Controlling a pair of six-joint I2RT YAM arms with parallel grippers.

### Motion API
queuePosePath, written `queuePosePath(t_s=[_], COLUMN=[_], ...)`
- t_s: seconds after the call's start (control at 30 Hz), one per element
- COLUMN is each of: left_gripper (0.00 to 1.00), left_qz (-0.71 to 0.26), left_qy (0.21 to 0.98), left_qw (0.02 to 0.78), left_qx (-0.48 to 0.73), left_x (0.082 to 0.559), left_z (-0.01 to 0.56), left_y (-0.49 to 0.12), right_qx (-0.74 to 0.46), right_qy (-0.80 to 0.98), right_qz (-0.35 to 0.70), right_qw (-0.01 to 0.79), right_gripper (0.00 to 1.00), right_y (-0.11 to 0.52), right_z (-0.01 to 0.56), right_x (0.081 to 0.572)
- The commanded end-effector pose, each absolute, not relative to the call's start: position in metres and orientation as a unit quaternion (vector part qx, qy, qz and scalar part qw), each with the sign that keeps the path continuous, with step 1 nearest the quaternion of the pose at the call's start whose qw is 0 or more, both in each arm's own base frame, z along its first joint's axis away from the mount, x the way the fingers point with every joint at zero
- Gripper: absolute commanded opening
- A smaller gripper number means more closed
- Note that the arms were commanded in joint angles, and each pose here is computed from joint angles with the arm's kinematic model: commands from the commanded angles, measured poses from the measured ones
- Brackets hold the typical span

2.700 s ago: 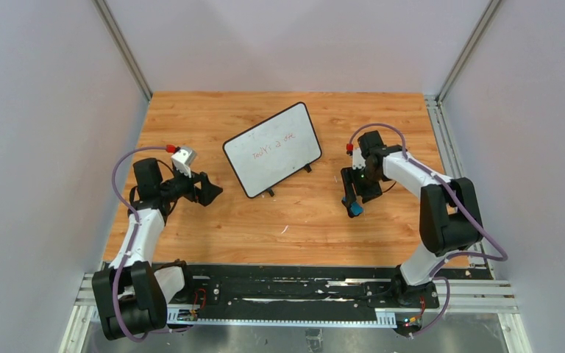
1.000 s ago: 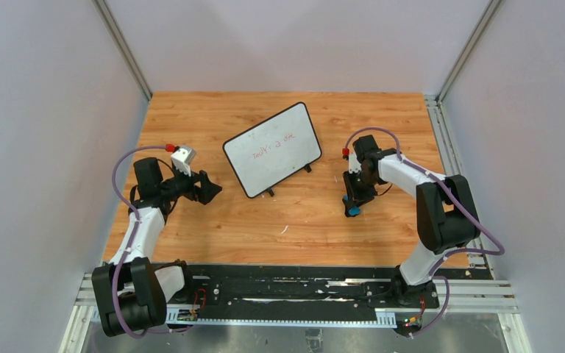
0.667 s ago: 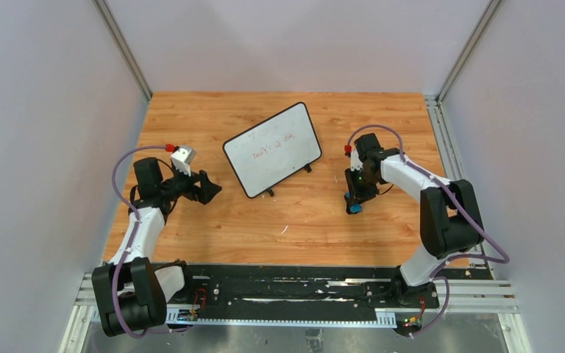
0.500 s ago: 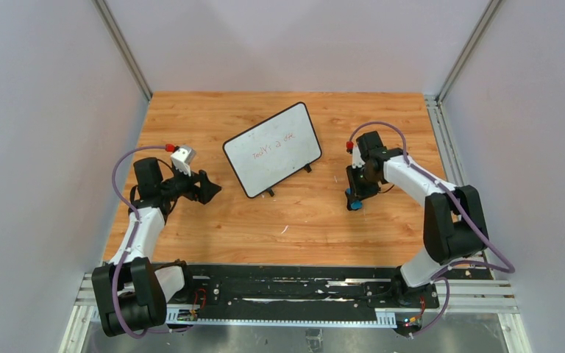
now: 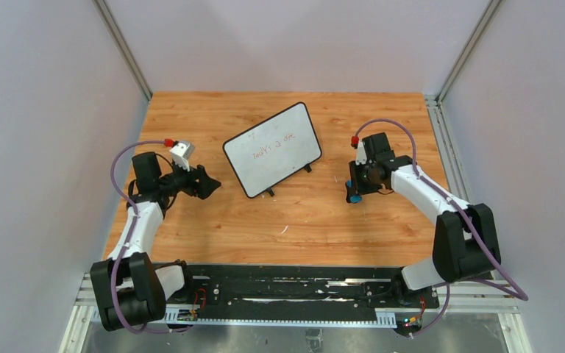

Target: Erase the whiteboard

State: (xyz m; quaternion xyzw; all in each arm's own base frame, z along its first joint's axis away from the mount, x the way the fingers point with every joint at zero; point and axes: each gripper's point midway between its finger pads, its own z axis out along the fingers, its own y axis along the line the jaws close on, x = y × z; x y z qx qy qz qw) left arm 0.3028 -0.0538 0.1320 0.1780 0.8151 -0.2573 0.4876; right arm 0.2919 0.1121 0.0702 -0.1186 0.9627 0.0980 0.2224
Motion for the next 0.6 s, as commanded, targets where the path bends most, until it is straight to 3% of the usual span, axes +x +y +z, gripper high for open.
queuePosePath(t_s=[0.0,0.17,0.3,0.57], left_gripper=[0.8,0.72,0.78,0.78], left_qz=[-0.282,-0.321,-0.349,-0.395], left_qy=[0.804,0.781,0.774,0.769], left_qw=[0.492,0.5,0.493,0.472], left_qx=[0.179,0.19,0.191,0.171], left_x=[0.305,0.303,0.313,0.347], left_z=[0.149,0.159,0.157,0.15], left_y=[-0.059,-0.071,-0.074,-0.074], right_qx=[-0.123,-0.129,-0.134,-0.14], right_qy=[0.951,0.946,0.939,0.933], right_qz=[0.12,0.132,0.146,0.148], right_qw=[0.257,0.268,0.281,0.296], right_gripper=[0.01,0.01,0.01,0.0], right_y=[0.125,0.13,0.137,0.138], right_z=[0.08,0.083,0.09,0.099], right_x=[0.3,0.306,0.312,0.312])
